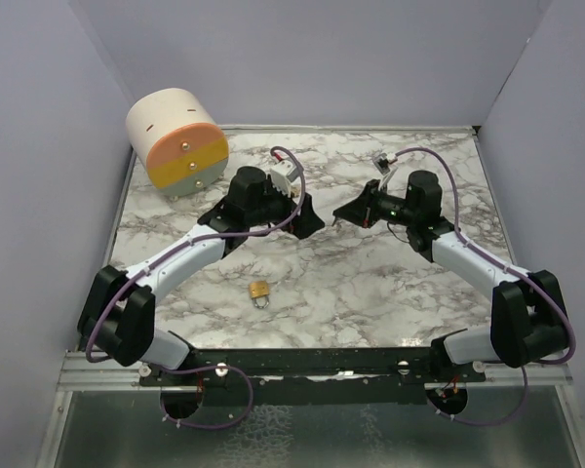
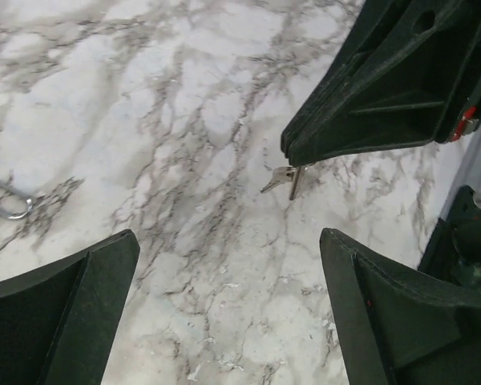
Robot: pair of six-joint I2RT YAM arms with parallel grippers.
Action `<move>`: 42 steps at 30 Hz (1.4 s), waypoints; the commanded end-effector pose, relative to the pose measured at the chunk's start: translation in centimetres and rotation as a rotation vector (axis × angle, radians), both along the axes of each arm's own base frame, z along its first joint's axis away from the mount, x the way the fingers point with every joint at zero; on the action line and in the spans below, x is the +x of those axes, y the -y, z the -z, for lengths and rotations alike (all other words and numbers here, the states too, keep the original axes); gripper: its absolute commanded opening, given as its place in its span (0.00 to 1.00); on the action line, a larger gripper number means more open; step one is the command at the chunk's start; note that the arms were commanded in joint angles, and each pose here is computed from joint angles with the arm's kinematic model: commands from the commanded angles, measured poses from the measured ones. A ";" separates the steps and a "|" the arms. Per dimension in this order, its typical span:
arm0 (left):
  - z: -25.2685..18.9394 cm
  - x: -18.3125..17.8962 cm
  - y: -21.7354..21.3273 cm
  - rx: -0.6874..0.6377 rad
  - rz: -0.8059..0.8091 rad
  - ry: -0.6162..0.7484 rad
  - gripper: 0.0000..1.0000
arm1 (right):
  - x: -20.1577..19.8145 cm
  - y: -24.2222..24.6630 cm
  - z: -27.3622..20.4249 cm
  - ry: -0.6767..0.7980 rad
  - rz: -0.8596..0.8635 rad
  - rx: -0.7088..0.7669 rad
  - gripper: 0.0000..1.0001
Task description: Unlock with the key
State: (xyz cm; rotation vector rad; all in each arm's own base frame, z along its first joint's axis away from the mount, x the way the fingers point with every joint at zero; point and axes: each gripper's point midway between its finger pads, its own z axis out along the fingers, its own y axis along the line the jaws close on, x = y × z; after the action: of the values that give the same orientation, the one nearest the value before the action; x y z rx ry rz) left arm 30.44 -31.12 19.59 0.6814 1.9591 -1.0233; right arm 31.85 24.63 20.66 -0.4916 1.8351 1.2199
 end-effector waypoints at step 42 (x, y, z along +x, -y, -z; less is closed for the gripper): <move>16.9 -11.4 -13.5 0.609 -0.993 -0.422 0.99 | -0.4 2.5 3.9 -0.117 0.142 -0.130 0.01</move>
State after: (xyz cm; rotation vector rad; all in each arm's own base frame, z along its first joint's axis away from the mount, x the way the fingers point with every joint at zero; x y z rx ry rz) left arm 18.88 -17.80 3.11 -0.2238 2.5713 0.0539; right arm 31.76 22.35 16.21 -0.3390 2.0435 1.0632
